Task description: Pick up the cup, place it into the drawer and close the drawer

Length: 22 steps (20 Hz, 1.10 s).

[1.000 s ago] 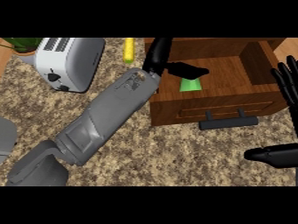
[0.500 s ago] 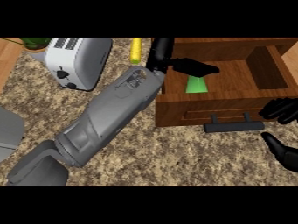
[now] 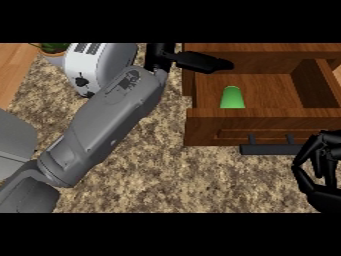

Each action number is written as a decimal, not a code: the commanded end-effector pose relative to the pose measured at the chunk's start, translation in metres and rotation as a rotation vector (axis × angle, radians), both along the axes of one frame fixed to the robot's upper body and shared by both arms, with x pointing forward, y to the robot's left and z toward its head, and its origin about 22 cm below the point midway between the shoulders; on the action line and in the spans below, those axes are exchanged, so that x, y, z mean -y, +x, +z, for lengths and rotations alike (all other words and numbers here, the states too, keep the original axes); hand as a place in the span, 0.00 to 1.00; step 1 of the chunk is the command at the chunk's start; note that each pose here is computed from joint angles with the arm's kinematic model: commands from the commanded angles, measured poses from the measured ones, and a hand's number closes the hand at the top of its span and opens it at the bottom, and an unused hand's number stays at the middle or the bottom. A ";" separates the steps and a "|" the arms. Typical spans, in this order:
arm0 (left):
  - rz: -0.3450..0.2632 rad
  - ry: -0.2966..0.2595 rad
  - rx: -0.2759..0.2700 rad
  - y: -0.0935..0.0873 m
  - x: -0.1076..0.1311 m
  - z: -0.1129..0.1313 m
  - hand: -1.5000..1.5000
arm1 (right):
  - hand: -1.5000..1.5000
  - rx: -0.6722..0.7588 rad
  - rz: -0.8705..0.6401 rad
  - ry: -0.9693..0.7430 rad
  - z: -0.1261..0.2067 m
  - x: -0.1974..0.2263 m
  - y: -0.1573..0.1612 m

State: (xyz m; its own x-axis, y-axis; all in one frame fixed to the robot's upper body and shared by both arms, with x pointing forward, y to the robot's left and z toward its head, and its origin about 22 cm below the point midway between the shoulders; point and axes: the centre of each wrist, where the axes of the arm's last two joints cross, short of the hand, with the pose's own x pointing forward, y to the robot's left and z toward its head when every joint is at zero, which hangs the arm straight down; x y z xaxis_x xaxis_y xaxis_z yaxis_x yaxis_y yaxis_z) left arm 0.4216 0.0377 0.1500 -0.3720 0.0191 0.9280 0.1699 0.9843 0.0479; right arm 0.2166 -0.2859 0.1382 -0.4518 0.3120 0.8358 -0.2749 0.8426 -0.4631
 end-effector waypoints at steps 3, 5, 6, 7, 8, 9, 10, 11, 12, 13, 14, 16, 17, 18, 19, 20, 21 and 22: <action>0.014 -0.022 -0.014 -0.003 -0.035 0.019 0.00 | 1.00 0.005 -0.073 -0.134 -0.015 -0.009 0.008; 0.043 -0.041 -0.001 -0.009 -0.070 0.003 0.00 | 1.00 -0.015 -0.106 -0.121 -0.015 -0.009 -0.005; 0.046 -0.032 -0.023 -0.011 -0.076 0.013 0.00 | 1.00 -0.012 -0.108 -0.146 -0.029 -0.013 0.008; 0.039 -0.062 -0.011 -0.012 -0.079 0.007 0.00 | 1.00 0.005 -0.106 -0.170 -0.030 -0.023 0.022; 0.055 -0.069 -0.025 -0.018 -0.079 0.002 0.00 | 1.00 0.011 -0.114 -0.211 -0.031 -0.012 0.023; 0.047 -0.071 -0.037 -0.026 -0.089 -0.008 0.00 | 1.00 0.020 -0.125 -0.216 -0.025 -0.027 0.027; 0.053 -0.066 -0.025 -0.018 -0.117 -0.002 0.00 | 1.00 0.023 -0.131 -0.249 -0.024 -0.035 0.038; 0.071 -0.077 -0.020 -0.021 -0.115 -0.013 0.00 | 1.00 0.040 -0.115 -0.285 -0.031 -0.046 0.041; 0.031 -0.067 -0.034 -0.030 -0.116 -0.008 0.00 | 1.00 0.048 -0.103 -0.334 -0.036 -0.047 0.034; 0.028 -0.084 -0.034 -0.032 -0.123 -0.019 0.00 | 1.00 0.029 -0.101 -0.410 -0.052 -0.044 0.043; 0.037 -0.069 -0.029 -0.026 -0.140 -0.007 0.00 | 1.00 0.060 -0.104 -0.439 -0.048 -0.059 0.051; 0.046 -0.075 -0.032 -0.040 -0.145 -0.027 0.00 | 1.00 0.043 -0.106 -0.570 -0.056 -0.052 0.055; 0.062 -0.084 -0.056 -0.040 -0.139 -0.031 0.00 | 1.00 0.031 -0.076 -0.615 -0.083 -0.055 0.048; 0.068 -0.080 -0.038 -0.039 -0.166 -0.021 0.00 | 1.00 0.048 -0.094 -0.638 -0.070 -0.057 0.067; 0.050 -0.084 -0.047 -0.052 -0.159 -0.033 0.00 | 1.00 0.063 -0.108 -0.682 -0.085 -0.066 0.062; 0.058 -0.086 -0.041 -0.055 -0.163 -0.029 0.00 | 1.00 0.049 -0.103 -0.703 -0.084 -0.054 0.074; 0.086 -0.079 -0.030 -0.050 -0.180 -0.023 0.00 | 1.00 0.067 -0.104 -0.722 -0.099 -0.071 0.081; 0.052 -0.087 -0.051 -0.062 -0.188 -0.025 0.00 | 1.00 0.085 -0.107 -0.754 -0.097 -0.069 0.082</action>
State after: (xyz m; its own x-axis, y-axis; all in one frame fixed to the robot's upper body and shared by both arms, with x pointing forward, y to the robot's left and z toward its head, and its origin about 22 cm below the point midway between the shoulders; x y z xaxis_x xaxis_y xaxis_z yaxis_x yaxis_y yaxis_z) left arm 0.3756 0.1991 0.1255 -0.3364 0.0757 0.9387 0.1098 0.9931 -0.0408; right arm 0.2843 -0.2255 0.0586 -0.4210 0.7843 0.4557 -0.1676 0.4265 -0.8888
